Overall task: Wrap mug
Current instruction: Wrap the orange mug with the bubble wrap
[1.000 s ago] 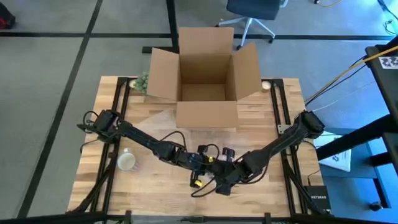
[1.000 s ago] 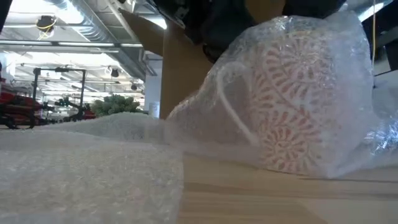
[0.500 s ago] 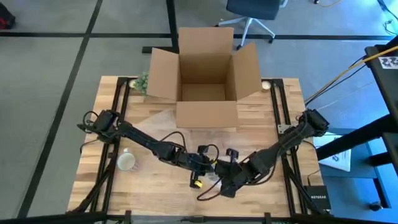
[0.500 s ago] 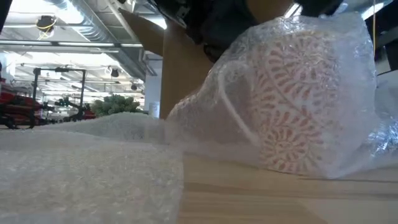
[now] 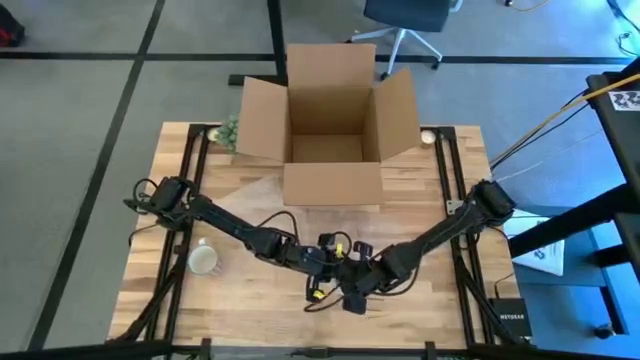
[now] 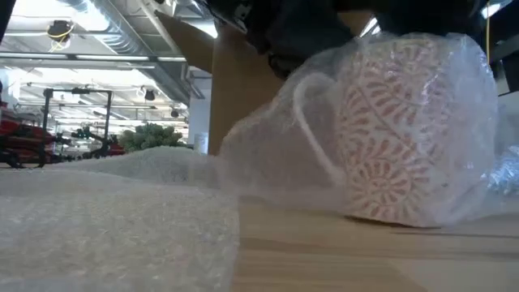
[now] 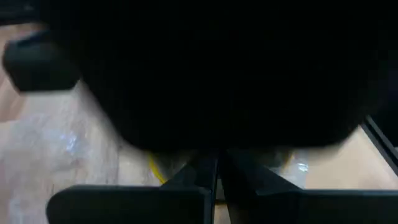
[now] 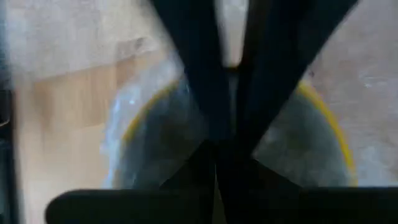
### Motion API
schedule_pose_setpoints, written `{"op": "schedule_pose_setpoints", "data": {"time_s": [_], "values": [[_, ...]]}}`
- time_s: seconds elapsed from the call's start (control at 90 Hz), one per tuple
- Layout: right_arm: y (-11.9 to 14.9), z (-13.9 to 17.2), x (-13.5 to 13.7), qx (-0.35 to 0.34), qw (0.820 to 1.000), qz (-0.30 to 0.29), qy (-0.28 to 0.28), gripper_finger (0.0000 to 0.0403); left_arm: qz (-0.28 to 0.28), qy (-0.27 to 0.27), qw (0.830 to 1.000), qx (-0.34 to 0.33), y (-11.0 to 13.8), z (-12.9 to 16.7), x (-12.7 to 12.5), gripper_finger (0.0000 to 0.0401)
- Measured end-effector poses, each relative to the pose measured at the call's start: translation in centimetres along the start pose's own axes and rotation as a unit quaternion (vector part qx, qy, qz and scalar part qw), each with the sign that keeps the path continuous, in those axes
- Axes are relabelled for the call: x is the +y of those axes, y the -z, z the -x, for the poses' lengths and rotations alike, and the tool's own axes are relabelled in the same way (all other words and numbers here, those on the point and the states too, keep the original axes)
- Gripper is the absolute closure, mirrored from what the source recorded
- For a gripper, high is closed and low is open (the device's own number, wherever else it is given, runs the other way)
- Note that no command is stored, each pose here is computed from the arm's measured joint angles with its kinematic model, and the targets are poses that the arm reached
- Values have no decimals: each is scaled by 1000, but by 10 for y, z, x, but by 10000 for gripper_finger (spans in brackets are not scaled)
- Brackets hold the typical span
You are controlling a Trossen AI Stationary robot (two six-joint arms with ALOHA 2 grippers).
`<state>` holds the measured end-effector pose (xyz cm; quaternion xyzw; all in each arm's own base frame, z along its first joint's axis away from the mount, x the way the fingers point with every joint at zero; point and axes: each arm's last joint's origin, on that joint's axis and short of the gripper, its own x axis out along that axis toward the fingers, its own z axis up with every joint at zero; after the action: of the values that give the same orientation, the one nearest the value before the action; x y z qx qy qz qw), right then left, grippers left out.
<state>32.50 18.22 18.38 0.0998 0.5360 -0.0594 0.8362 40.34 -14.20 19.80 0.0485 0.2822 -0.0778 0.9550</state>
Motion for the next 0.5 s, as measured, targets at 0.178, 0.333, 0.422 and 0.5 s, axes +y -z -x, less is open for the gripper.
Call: {"op": "schedule_pose_setpoints", "data": {"time_s": [0.178,0.333,0.422,0.5], "values": [[-1,5,1,-5,1000,6,-16,403,-1,1,1000,1,0,0,0,401],[-5,24,2,4,999,3,-42,403,-2,4,1000,2,0,0,0,401],[-7,37,2,22,998,-5,-52,403,-3,3,1000,2,0,1,-1,401],[-8,52,2,21,998,-7,-58,403,-3,4,1000,6,2,0,-1,401]]}}
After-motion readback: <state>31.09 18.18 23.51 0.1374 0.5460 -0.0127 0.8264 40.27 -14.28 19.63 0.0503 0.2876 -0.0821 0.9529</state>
